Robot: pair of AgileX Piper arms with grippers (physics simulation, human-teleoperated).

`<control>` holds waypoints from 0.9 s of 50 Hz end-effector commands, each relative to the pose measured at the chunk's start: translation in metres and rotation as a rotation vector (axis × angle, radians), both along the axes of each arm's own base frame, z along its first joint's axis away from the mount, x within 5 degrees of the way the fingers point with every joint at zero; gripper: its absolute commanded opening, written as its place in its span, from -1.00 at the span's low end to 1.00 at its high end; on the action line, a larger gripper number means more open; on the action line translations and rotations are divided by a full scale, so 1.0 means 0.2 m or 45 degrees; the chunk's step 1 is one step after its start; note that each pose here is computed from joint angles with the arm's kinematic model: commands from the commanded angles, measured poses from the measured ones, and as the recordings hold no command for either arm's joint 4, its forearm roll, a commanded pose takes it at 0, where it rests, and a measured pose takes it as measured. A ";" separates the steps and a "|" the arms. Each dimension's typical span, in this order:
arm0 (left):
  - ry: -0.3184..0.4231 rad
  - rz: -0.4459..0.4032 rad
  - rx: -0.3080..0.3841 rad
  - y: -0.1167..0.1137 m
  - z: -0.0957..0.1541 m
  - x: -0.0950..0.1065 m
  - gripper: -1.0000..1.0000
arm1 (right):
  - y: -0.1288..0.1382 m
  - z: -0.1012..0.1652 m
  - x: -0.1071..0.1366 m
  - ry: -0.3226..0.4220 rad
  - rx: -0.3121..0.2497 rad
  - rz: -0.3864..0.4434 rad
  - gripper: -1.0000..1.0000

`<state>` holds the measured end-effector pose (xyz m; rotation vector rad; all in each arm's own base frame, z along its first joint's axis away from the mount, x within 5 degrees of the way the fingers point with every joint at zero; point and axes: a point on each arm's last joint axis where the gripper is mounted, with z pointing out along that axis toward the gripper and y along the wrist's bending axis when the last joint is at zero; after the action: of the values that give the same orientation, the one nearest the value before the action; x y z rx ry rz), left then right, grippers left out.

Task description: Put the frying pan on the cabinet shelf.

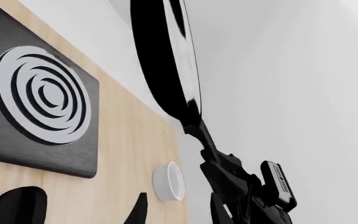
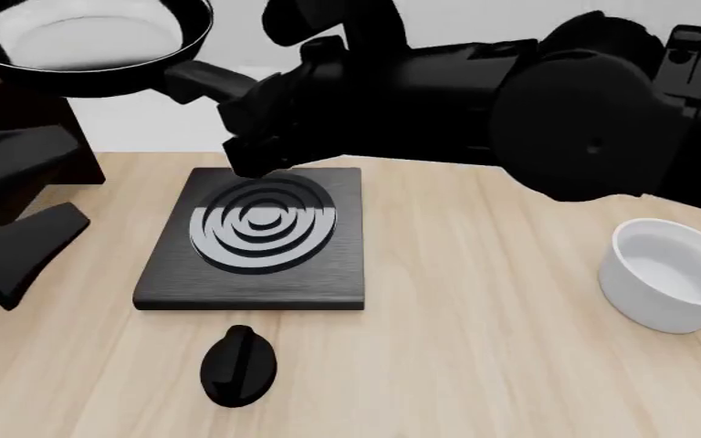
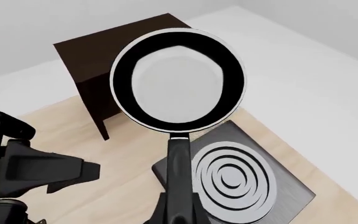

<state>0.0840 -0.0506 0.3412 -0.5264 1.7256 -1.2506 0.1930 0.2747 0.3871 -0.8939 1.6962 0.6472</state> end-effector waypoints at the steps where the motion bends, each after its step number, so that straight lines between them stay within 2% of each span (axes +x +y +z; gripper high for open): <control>1: 0.027 -0.019 -0.062 -0.01 -0.03 -0.01 1.00 | 0.06 0.05 -0.05 -0.003 0.079 0.045 -1.00; 12: 0.028 -0.034 -0.076 -0.01 -0.03 -0.01 1.00 | 0.12 -0.02 -0.04 0.004 0.018 0.069 -1.00; 45: 0.035 -0.026 -0.098 -0.01 -0.03 -0.01 1.00 | 0.13 -0.04 -0.10 0.001 0.008 0.116 -1.00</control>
<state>0.0816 -0.0520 0.3358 -0.5664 1.7200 -1.3239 0.1788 0.3013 0.3675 -0.9882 1.6987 0.6793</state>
